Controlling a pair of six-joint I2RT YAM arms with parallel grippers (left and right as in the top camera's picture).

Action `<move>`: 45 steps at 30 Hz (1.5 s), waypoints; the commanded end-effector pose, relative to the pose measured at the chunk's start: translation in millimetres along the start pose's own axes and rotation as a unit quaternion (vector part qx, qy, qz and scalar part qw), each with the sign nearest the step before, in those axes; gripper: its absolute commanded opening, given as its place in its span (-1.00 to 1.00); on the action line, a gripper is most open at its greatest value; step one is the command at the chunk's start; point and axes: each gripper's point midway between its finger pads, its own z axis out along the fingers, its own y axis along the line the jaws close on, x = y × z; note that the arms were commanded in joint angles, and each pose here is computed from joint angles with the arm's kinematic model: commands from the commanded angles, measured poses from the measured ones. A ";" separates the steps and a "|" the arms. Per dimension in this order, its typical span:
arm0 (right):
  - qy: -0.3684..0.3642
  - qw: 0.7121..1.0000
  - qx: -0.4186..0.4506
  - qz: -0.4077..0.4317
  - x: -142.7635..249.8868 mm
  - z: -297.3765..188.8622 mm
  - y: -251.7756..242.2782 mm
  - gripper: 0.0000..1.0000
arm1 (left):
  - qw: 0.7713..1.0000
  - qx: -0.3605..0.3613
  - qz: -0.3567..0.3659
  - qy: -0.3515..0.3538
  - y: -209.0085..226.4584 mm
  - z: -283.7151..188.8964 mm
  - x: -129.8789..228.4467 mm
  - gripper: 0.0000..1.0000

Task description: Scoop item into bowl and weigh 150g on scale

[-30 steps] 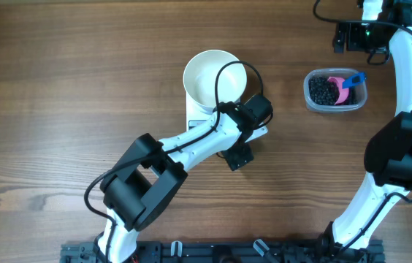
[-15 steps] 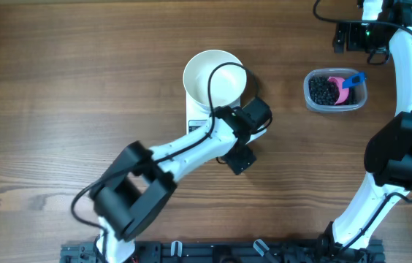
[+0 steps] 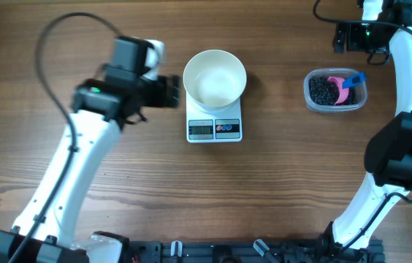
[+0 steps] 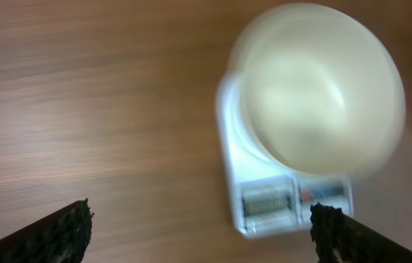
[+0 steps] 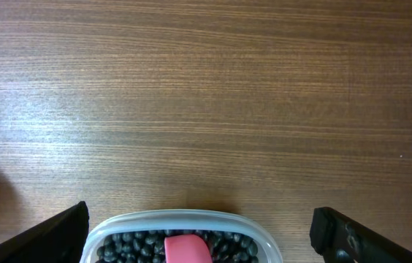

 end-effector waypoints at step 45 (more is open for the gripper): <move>-0.021 1.000 0.006 0.005 -9.9 -16.0 -1.2 1.00 | 0.962 -0.120 -0.241 -0.040 164.6 -28.7 -2.3 1.00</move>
